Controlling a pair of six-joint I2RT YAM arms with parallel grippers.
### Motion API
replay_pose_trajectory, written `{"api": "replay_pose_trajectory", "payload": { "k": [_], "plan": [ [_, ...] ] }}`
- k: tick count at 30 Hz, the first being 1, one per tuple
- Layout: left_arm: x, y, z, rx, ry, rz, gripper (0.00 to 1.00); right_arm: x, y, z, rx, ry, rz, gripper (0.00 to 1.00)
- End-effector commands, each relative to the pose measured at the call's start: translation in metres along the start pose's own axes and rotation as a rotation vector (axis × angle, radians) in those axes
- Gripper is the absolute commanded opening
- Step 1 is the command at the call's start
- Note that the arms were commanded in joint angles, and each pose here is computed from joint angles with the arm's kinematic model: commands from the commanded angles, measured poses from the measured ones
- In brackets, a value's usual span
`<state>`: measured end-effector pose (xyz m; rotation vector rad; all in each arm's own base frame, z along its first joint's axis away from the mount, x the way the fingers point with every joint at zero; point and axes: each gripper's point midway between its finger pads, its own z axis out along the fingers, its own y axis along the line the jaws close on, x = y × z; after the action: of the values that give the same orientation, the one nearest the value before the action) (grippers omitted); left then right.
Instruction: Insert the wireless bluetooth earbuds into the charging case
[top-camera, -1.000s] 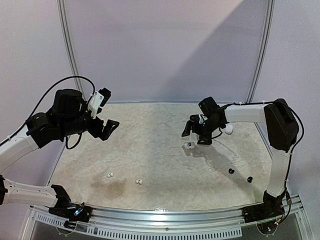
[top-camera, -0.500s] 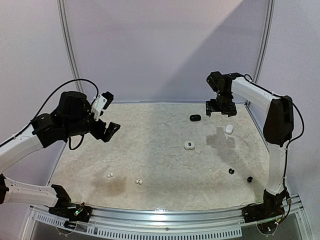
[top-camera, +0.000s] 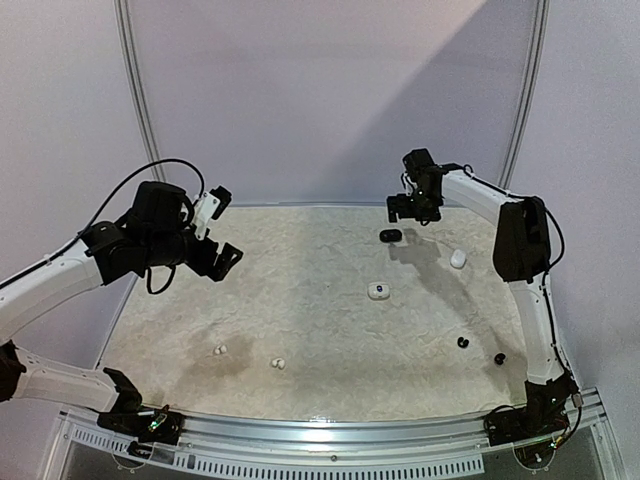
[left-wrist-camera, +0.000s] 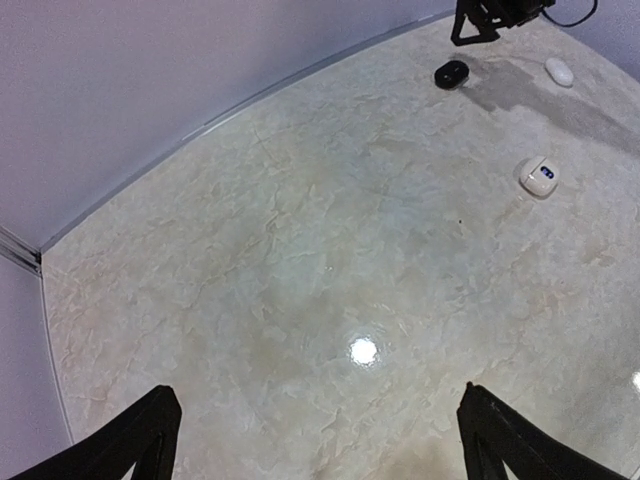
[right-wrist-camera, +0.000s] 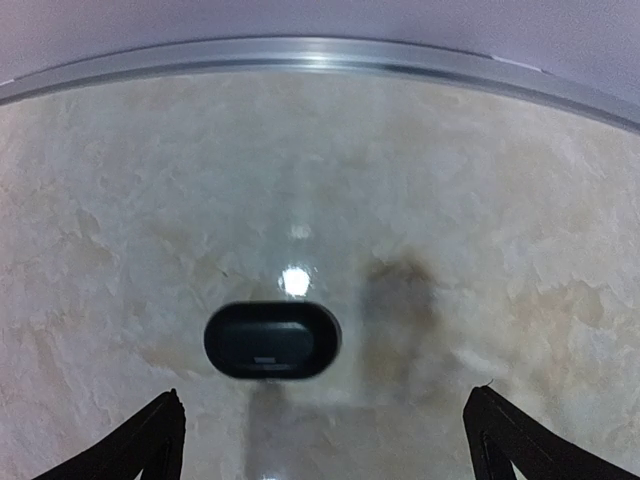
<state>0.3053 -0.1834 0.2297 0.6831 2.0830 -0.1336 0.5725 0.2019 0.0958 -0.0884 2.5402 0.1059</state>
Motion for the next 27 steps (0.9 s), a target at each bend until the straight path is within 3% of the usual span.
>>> {"api": "replay_pose_trajectory", "payload": {
  "k": [1,11,15,20,27],
  "plan": [
    [-0.001,0.009,0.006,-0.012,0.001,-0.026,0.99,-0.035,0.027,0.028,-0.095,-0.157,-0.044,0.99],
    [-0.001,0.014,0.013,-0.017,0.012,-0.028,0.99,-0.023,0.029,0.073,-0.074,-0.126,-0.097,0.98],
    [-0.002,0.016,0.014,-0.021,0.01,-0.023,0.99,0.004,0.035,0.082,-0.075,-0.04,-0.152,0.92],
    [-0.004,0.018,0.014,-0.024,0.005,-0.02,0.98,0.039,0.035,0.092,-0.073,0.07,-0.189,0.76],
    [-0.005,0.018,0.011,-0.024,0.002,-0.017,0.98,0.062,0.036,0.079,-0.098,0.128,-0.176,0.64]
  ]
}}
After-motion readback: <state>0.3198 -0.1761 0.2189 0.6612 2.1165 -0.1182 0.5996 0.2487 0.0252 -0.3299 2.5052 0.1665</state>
